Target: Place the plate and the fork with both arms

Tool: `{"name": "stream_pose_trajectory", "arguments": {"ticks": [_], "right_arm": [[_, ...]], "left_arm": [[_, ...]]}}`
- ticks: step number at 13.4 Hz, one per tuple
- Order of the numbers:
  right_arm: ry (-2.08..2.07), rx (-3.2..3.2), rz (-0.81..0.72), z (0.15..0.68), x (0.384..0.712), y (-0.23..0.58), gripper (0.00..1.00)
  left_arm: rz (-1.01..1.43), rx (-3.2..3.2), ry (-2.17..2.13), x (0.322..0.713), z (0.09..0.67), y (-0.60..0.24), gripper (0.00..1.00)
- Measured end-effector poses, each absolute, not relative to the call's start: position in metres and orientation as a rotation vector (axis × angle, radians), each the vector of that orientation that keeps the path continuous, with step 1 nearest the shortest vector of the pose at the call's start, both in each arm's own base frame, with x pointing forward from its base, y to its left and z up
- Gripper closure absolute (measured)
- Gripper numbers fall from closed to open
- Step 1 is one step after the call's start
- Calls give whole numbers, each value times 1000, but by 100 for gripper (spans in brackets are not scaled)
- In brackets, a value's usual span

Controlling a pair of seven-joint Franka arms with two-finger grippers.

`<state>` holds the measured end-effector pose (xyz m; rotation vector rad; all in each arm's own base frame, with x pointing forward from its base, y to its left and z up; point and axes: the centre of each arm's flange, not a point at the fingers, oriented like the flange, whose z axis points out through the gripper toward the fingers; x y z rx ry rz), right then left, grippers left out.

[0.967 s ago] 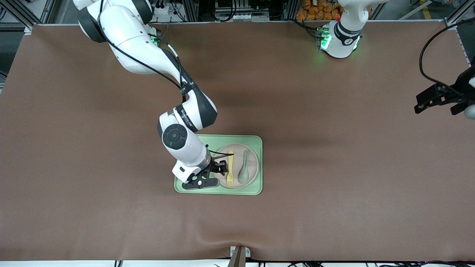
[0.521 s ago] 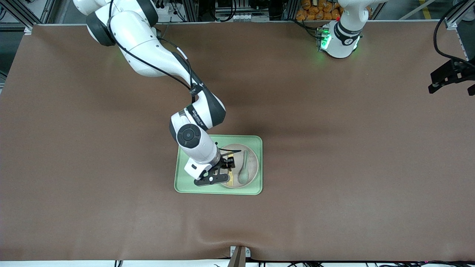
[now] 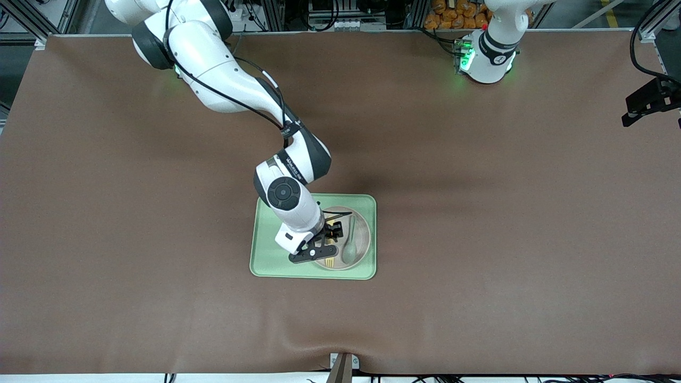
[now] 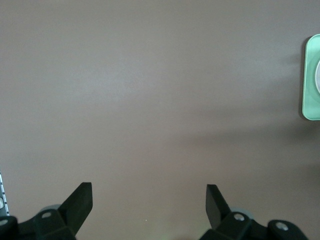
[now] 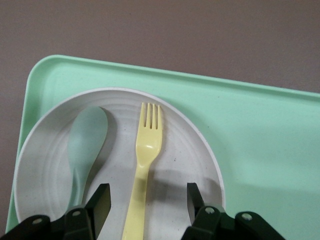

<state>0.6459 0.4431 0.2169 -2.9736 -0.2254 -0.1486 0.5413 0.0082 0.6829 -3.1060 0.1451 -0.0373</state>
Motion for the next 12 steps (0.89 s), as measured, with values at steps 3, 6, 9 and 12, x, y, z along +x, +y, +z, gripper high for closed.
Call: {"name": "stream_pose_trajectory", "arguments": {"ticks": [3, 6, 9, 12], "right_arm": [[-242, -2984, -159, 205, 644, 445, 35], [-251, -2985, -161, 199, 642, 448, 42], [-264, -2985, -160, 198, 638, 453, 46], [-265, -2990, -151, 192, 637, 453, 50]], "left_arm": [[-46, -3104, 145, 539, 686, 8, 0], [-57, -3101, 149, 535, 691, 5, 0], [-49, -3101, 150, 534, 691, 5, 0], [-39, -3101, 160, 533, 689, 2, 0]]}}
